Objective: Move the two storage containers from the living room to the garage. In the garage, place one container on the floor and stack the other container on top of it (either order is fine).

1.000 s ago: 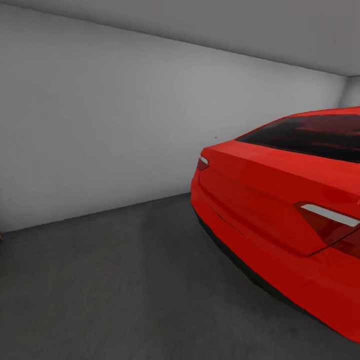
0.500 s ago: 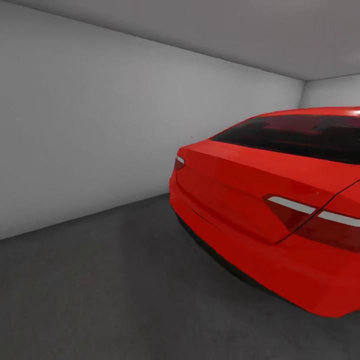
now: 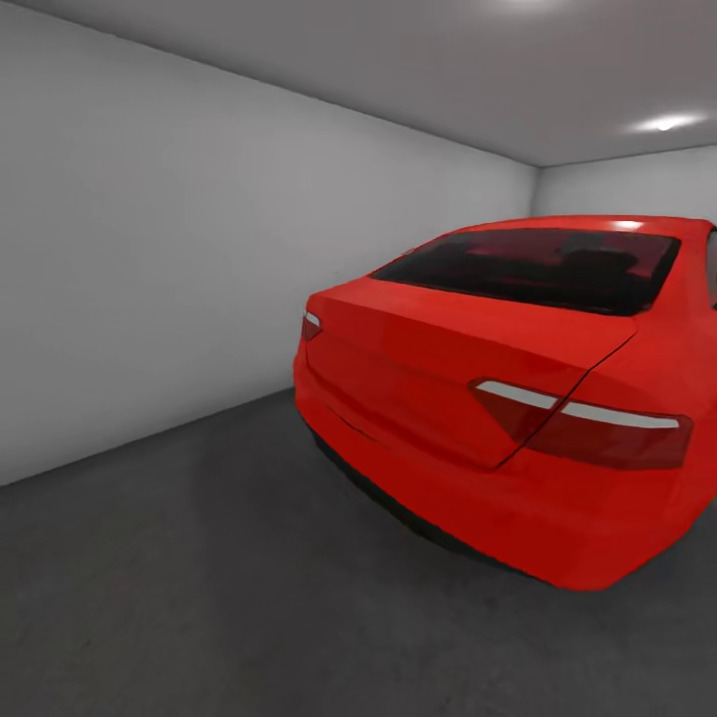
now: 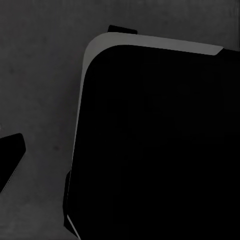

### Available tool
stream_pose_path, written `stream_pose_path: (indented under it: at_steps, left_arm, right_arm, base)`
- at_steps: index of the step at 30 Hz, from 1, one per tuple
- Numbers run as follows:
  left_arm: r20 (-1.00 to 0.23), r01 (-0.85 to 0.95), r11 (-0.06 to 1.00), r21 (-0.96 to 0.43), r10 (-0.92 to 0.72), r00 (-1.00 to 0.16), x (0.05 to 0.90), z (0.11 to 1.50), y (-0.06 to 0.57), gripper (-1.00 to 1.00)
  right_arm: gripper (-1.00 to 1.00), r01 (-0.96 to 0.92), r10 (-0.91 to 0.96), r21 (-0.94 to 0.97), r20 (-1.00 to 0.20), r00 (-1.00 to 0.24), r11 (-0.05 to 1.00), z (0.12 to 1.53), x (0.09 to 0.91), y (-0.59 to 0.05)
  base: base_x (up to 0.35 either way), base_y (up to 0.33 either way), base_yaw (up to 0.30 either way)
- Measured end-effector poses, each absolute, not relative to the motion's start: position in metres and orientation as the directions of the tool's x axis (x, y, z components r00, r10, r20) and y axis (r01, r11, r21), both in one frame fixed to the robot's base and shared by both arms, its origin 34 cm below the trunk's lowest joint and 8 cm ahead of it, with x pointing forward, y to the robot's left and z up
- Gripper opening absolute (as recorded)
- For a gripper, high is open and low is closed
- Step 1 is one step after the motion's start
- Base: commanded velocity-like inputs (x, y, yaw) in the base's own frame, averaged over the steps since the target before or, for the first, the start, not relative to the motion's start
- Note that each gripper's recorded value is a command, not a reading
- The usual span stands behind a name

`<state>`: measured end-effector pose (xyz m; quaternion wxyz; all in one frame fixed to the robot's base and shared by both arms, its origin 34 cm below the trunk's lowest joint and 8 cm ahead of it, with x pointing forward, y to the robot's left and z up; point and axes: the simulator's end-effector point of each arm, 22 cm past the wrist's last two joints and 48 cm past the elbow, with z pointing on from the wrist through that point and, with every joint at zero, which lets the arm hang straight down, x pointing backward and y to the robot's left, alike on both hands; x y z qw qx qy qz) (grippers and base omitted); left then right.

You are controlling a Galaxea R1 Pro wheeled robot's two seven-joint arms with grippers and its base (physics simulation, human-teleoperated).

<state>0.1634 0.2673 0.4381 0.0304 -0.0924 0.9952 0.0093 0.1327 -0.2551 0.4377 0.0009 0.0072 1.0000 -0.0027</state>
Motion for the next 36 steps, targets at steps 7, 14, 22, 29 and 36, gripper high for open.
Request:
stream_pose_path:
  at_steps: [7, 14, 22, 29, 36]
  left_arm:
    - [-0.062, -0.184, 0.983, 0.013, -0.183, -0.981, 0.1633, 0.4381, 0.2672, 1.0]
    - [-0.062, -0.184, 0.983, 0.013, -0.183, -0.981, 0.1633, 0.4381, 0.2672, 1.0]
    - [-0.062, -0.184, 0.983, 0.013, -0.183, -0.981, 0.1633, 0.4381, 0.2672, 1.0]
    - [-0.062, -0.184, 0.983, 0.013, -0.183, -0.981, 0.1633, 0.4381, 0.2672, 1.0]
    - [-0.062, -0.184, 0.983, 0.013, -0.183, -0.981, 0.1633, 0.4381, 0.2672, 1.0]
  right_arm:
    - [1.0, 0.014, 0.014, -0.005, -0.002, -1.0, 1.0, 0.4377, 0.1329, -0.2549]
    - [1.0, 0.014, 0.014, -0.005, -0.002, -1.0, 1.0, 0.4377, 0.1326, -0.2552]
    - [1.0, 0.013, 0.013, -0.005, -0.002, -1.0, 1.0, 0.4377, 0.1327, -0.2549]
    - [1.0, 0.014, 0.014, -0.005, -0.002, -1.0, 1.0, 0.4377, 0.1328, -0.2549]
    - [1.0, 0.013, 0.013, -0.005, -0.002, -1.0, 1.0, 0.4377, 0.1327, -0.2549]
  base:
    - [0.0, 0.0, -0.3]
    - [0.0, 0.0, -0.3]
    - [0.0, 0.0, -0.3]
    - [0.0, 0.0, -0.3]
    - [0.0, 0.0, -0.3]
